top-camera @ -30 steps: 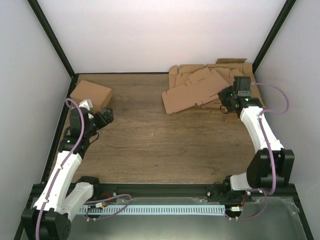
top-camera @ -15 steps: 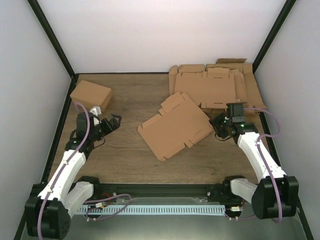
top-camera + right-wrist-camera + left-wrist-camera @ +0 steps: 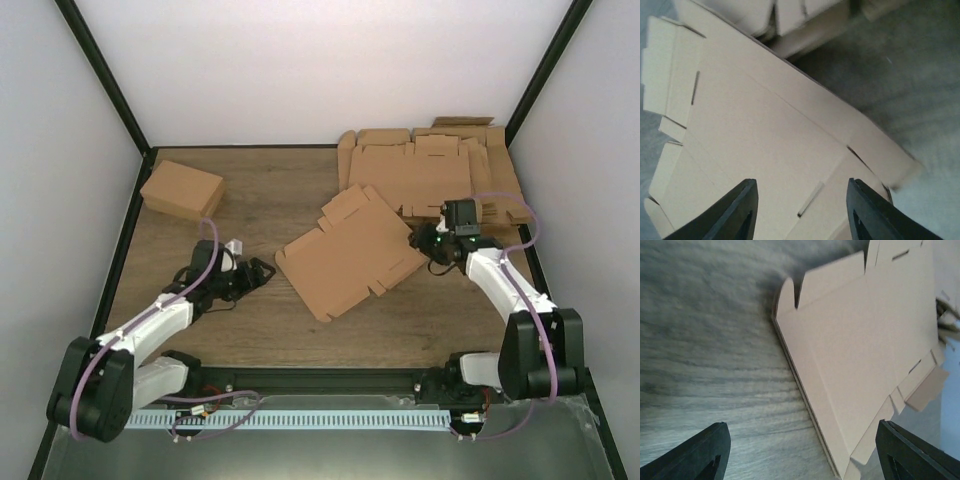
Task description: Fold the paper box
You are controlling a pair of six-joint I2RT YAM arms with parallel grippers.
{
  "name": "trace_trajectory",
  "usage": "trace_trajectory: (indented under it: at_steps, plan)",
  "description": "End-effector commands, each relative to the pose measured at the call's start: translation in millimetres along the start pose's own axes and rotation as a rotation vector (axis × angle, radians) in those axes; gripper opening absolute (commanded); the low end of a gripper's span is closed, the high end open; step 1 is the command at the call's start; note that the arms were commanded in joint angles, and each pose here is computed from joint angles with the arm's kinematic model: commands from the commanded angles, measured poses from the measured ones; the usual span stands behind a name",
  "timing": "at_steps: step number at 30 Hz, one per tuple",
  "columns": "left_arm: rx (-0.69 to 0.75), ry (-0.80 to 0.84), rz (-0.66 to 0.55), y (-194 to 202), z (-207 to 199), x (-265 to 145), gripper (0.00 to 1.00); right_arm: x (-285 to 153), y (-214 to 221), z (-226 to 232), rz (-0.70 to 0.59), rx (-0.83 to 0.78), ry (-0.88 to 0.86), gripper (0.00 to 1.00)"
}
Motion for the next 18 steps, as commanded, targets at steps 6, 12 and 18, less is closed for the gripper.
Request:
trace_trajectory:
  at_steps: [6,12,18]
  plan:
    - [-0.040,0.074,0.069,14,0,29,0.82,20,-46,34,-0.171,-0.334,-0.142,0.71]
    - [-0.071,0.086,0.082,23,4,36,0.85,41,-58,27,-0.147,-0.308,-0.170,0.99]
    - [-0.121,0.127,0.125,30,7,50,0.92,58,-61,11,-0.094,-0.245,-0.179,1.00]
Point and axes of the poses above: each gripper's point midway between its finger pads, its own x axis out along the fingers, its own z axis along the line the jaws close on, y = z × x, the point moved 9 cm from there along -x, back along the fingers
